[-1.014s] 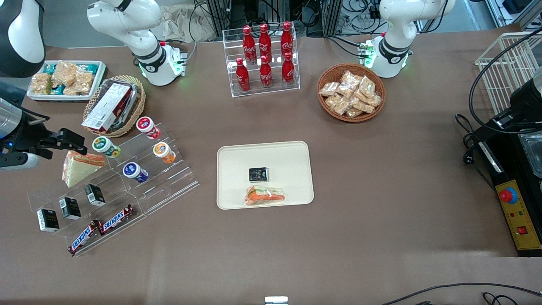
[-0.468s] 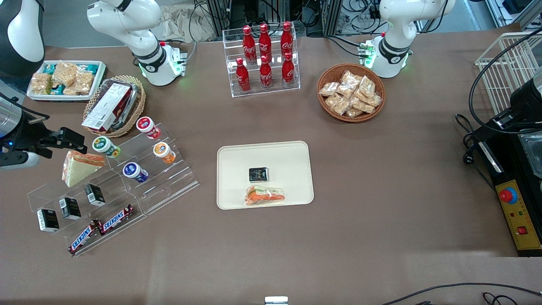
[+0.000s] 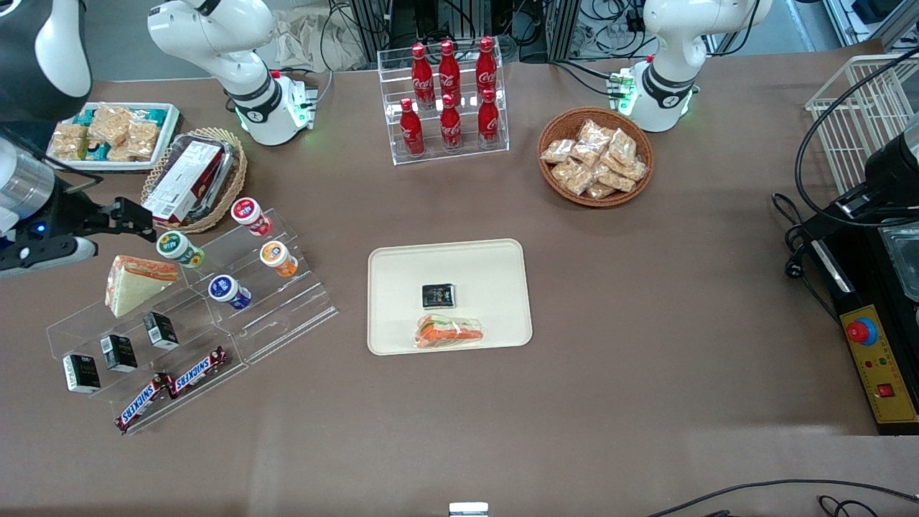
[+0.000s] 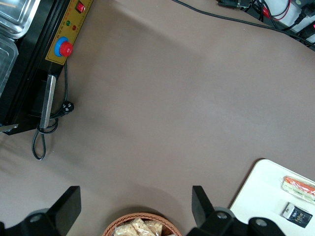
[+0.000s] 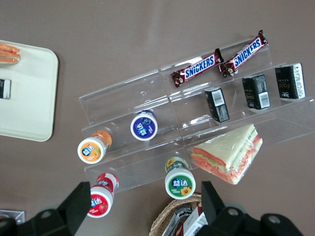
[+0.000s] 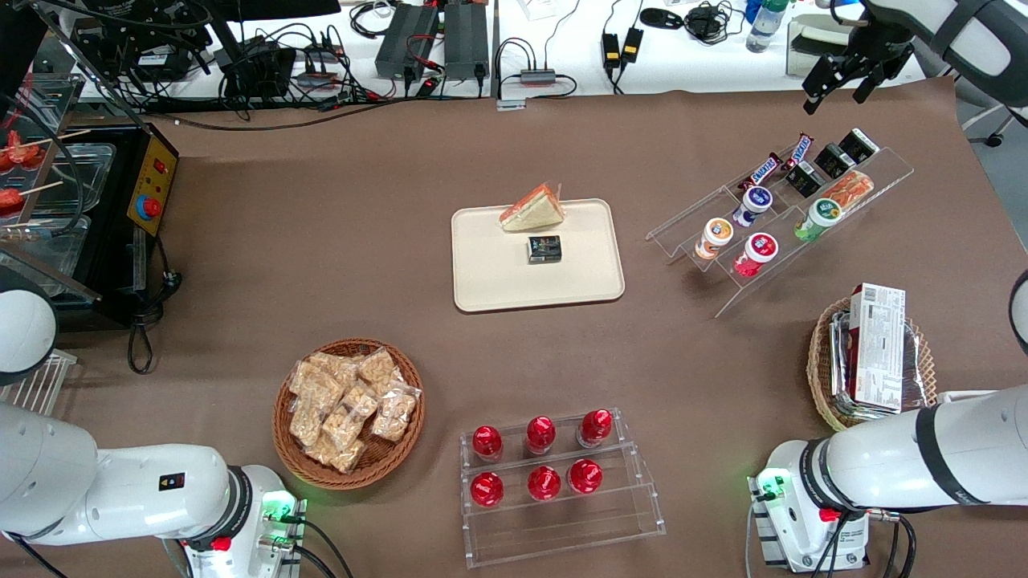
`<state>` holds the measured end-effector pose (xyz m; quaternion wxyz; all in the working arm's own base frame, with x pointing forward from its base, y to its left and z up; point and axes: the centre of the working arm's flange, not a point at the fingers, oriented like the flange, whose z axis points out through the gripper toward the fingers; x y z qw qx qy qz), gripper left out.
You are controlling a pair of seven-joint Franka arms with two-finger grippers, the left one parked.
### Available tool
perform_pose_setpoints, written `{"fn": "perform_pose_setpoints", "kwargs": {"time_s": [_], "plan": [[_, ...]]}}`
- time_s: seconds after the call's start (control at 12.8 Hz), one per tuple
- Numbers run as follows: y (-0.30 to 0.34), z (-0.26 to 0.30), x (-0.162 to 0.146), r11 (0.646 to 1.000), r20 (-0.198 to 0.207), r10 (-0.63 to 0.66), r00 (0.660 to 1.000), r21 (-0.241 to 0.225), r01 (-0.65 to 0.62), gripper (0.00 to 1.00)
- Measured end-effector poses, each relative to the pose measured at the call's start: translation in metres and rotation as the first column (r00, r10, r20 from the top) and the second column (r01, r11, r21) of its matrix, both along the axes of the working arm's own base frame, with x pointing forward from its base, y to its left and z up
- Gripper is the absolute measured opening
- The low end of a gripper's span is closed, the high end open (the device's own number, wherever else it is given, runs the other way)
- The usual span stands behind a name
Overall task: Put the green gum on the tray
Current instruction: 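Move the right gripper over the acrylic rack toward the green gum bottle, then lower the right gripper onto the green-label gum bottle and close it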
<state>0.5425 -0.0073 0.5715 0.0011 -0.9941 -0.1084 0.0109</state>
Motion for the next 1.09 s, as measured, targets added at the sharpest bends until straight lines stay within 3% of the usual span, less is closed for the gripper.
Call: {"fn": "perform_pose_setpoints", "kwargs": {"time_s": [0.39,0.86,1.09], "plan": [[-0.001,-0.03,-0.035,0.995,0.039,0.095,0.995,-0.018,-0.094,1.0],[-0.017,-0.076,-0.058,0.991,-0.023,0.126,0.992,-0.046,-0.127,1.0],[-0.021,-0.098,-0.062,0.987,-0.024,0.151,0.988,-0.044,-0.152,1.0]]}}
